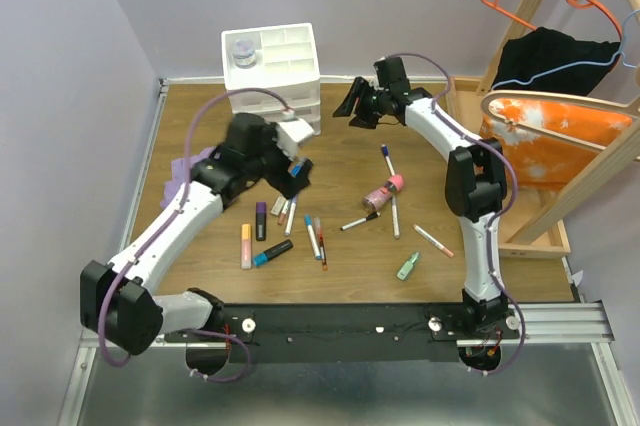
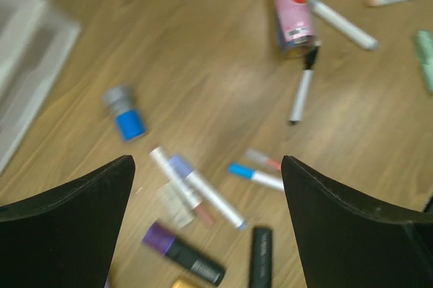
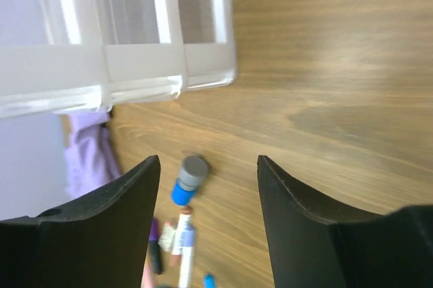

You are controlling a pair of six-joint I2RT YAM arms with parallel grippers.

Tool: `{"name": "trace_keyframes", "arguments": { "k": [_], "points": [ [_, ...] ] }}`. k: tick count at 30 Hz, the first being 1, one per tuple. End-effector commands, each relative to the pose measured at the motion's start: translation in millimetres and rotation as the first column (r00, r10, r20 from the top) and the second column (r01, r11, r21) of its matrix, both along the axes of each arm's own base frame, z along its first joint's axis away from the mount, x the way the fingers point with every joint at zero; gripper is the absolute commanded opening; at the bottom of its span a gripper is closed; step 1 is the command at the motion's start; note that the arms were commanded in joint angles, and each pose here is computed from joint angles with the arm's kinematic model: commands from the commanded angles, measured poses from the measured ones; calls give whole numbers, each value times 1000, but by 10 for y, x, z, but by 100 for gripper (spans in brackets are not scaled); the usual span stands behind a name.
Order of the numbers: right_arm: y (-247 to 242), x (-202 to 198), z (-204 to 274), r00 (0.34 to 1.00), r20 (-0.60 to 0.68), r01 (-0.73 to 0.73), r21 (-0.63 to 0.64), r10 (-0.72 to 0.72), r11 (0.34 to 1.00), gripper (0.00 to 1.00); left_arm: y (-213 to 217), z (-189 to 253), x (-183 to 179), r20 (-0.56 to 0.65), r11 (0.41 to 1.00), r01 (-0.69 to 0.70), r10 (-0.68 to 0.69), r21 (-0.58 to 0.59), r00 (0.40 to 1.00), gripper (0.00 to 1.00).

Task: Sort the stationery into containers
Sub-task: Move the stationery to the center of the board, then pick up the stationery from the center of the board.

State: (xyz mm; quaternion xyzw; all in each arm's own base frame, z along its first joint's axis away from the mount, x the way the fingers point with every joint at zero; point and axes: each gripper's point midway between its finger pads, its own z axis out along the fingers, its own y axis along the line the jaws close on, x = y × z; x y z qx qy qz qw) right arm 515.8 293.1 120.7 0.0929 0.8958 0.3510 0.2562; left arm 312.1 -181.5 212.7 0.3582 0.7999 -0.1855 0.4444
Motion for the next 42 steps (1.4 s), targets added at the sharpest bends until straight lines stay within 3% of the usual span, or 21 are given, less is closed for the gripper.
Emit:
{"name": "trace_keyframes", "arguments": {
  "k": [1, 3, 4, 7, 11, 15, 18, 19, 25, 27, 31, 35, 42],
  "points": [
    [-779, -52, 483, 990, 143, 39, -331, 9, 943, 69, -765, -95, -200, 37, 979, 202, -201, -36, 979, 98],
    [-1065, -386, 496, 997, 72, 2, -395, 29, 919, 69, -875, -138, -235, -16, 980, 157, -160, -119, 987, 98],
    [-1240, -673, 199, 999, -17, -49, -464, 46, 885, 69, -950, -45, -176, 16, 974, 145, -145, -173, 989, 98],
    [-1592, -1251, 88, 996, -80, -63, -542, 23, 838, 71, -1247, -77, -194, -3, 963, 98, -102, -250, 995, 98],
    [-1873, -1621, 256, 996, -76, -3, -574, -49, 819, 73, -1741, -250, -267, -14, 979, 40, -44, -201, 999, 99],
    [-2056, -1945, 349, 997, -65, -8, -618, -41, 786, 74, -2087, -700, -233, -147, 989, -90, 73, -115, 987, 98],
    [-2090, -2023, 467, 1000, -26, -9, -623, -10, 782, 75, -2341, -903, -232, -293, 977, -195, 162, -87, 942, 96],
    [-2054, -2031, 542, 1000, -10, -14, -608, 10, 794, 73, -2423, -864, -227, -291, 973, -205, 168, -104, 942, 96],
    [-1932, -1832, 1415, 954, 299, 127, -499, 33, 857, 72, -2679, -1153, -479, -405, 976, -179, 116, -122, 907, 94],
    [-1844, -1789, 1653, 924, 382, 155, -429, 23, 890, 72, -2734, -1267, -536, -407, 980, -170, 115, -100, 906, 93],
    [-1684, -1803, 1812, 913, 407, 125, -342, 27, 931, 72, -2851, -1333, -571, -386, 986, -143, 101, -81, 917, 93],
    [-1650, -1824, 1855, 902, 432, 140, -294, 1, 946, 72, -2896, -1411, -489, -287, 992, -125, 113, -25, 951, 91],
    [-1584, -1881, 1869, 898, 440, 128, -239, -11, 963, 72, -2844, -1655, -230, -236, 991, -124, 134, 59, 962, 88]
  ]
}}
